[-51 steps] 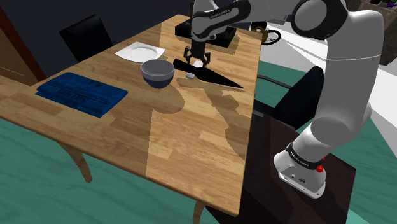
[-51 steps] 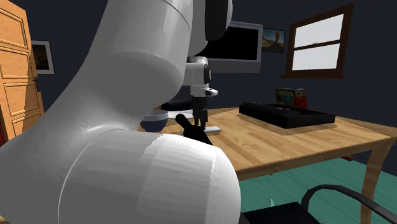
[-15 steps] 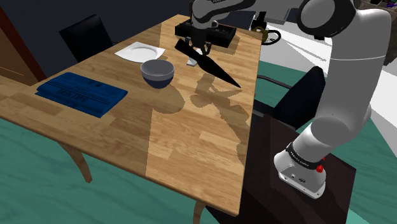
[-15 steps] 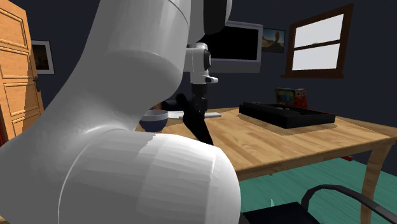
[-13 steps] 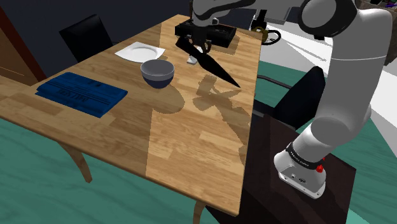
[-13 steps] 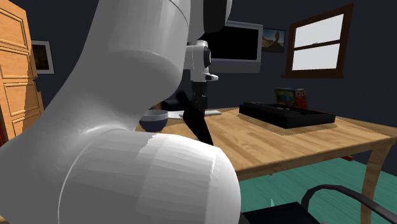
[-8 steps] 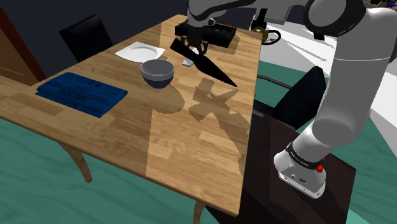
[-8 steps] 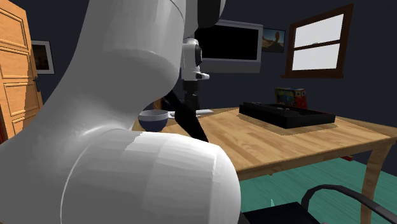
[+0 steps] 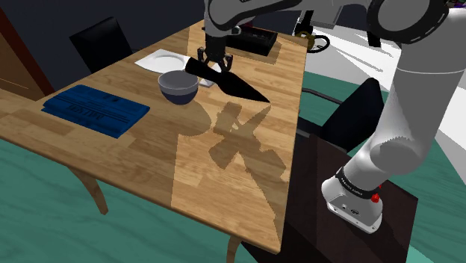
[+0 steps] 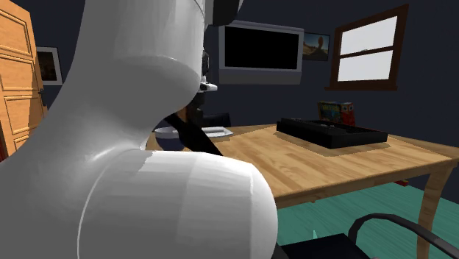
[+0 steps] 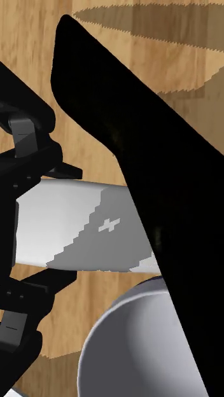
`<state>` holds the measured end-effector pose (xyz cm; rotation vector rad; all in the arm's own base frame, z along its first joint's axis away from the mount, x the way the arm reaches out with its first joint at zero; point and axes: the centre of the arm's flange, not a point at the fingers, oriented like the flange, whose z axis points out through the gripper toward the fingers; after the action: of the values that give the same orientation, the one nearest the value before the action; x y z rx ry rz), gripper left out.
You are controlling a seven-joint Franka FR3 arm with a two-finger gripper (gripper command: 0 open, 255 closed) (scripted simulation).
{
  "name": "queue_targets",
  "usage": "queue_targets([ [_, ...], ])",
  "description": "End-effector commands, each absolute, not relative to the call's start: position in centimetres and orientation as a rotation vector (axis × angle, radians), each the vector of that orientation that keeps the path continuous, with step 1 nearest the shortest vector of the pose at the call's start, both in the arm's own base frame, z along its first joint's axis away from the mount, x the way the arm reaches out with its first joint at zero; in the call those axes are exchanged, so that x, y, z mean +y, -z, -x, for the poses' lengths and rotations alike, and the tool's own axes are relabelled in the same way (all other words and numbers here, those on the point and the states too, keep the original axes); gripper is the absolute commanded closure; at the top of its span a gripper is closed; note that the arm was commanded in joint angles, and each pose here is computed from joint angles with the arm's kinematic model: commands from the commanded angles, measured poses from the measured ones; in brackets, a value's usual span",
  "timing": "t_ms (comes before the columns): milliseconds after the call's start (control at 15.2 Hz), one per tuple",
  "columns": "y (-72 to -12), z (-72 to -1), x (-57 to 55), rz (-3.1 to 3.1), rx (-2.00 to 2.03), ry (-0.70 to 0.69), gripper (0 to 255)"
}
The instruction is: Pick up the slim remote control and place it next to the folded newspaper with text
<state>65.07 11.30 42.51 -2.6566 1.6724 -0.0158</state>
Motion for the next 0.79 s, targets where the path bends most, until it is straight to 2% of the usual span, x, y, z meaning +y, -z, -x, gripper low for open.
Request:
queue_targets([
  [0,-42.5,-64.1,13.7,2.655,1.674,0.017,255],
  [726,-42.5,-60.3,27.7,2.655,1.674,0.017,255],
])
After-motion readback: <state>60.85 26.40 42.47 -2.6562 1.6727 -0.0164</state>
